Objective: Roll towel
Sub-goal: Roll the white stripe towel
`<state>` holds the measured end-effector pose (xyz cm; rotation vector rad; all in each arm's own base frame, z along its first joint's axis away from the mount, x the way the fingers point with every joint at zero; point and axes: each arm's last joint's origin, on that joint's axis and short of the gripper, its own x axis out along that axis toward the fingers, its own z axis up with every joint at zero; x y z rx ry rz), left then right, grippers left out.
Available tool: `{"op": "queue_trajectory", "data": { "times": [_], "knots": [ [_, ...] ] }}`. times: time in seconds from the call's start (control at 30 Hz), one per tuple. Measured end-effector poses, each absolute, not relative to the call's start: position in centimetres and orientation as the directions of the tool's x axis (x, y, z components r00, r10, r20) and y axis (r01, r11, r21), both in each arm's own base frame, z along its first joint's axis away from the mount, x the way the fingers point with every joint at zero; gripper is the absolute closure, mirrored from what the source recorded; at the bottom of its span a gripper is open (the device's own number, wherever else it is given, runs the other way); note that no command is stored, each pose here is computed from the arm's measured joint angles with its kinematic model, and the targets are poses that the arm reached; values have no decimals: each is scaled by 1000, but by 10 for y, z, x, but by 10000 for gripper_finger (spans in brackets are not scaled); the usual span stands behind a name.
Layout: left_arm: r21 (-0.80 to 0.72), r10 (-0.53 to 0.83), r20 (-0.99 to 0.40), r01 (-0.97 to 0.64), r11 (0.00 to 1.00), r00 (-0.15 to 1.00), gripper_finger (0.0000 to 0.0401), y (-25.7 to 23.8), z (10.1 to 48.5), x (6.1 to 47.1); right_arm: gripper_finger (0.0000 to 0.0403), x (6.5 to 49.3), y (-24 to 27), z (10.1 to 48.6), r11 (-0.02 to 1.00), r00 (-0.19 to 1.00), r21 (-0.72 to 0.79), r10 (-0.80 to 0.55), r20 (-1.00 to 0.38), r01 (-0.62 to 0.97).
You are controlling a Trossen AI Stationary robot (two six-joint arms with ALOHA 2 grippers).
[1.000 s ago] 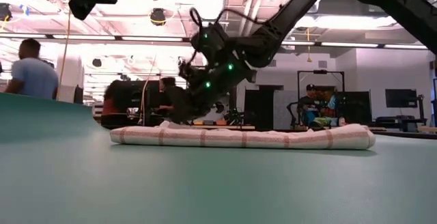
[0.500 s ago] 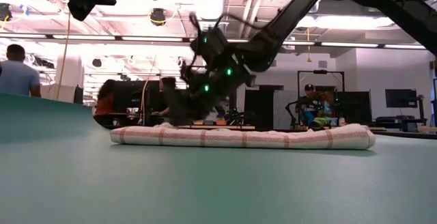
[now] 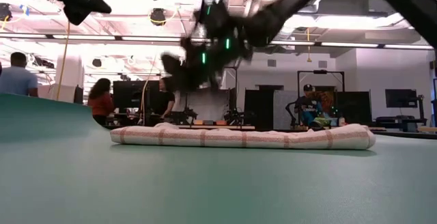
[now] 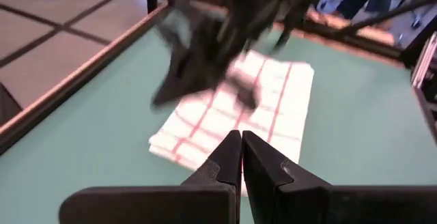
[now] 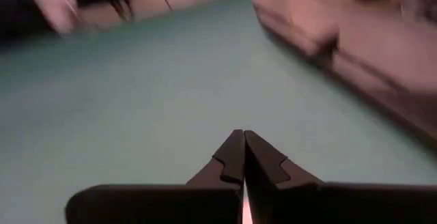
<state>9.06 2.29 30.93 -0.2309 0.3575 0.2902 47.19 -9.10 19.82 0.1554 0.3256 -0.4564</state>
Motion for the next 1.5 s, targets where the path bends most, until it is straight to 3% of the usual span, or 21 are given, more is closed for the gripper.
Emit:
{"op": "queue_trajectory", "data": {
  "times": [0.17,0.37,0.57,0.67,0.87,1.03,1.27,1.37,1.5],
  "knots": [
    [-153,202,-417,-287,945,886,401,22,305,89,369,461,-48,246,973,928,41,-202,-314,226],
    [-116,179,-416,-247,962,892,401,21,305,89,346,464,37,228,999,916,-42,-20,-400,4],
    [-102,154,-426,-217,971,892,377,20,304,89,269,481,99,188,973,885,-229,-139,-444,38],
    [-106,127,-442,-192,976,888,351,19,303,88,219,490,115,176,938,849,-320,-271,-454,129],
    [-140,103,-500,-197,970,860,298,18,297,88,155,510,116,153,924,763,-336,-347,-545,180],
    [-153,106,-522,-215,965,846,275,18,295,88,162,513,108,138,893,649,-367,-443,-618,260],
    [-153,107,-525,-218,964,844,273,18,295,89,184,506,100,132,880,562,-340,-474,-678,332],
    [-164,108,-524,-224,961,845,273,18,295,89,226,506,100,132,884,570,-347,-468,-676,313],
    [-188,120,-536,-257,948,835,273,19,294,90,324,506,102,132,902,575,-341,-431,-696,264]
  ]
}}
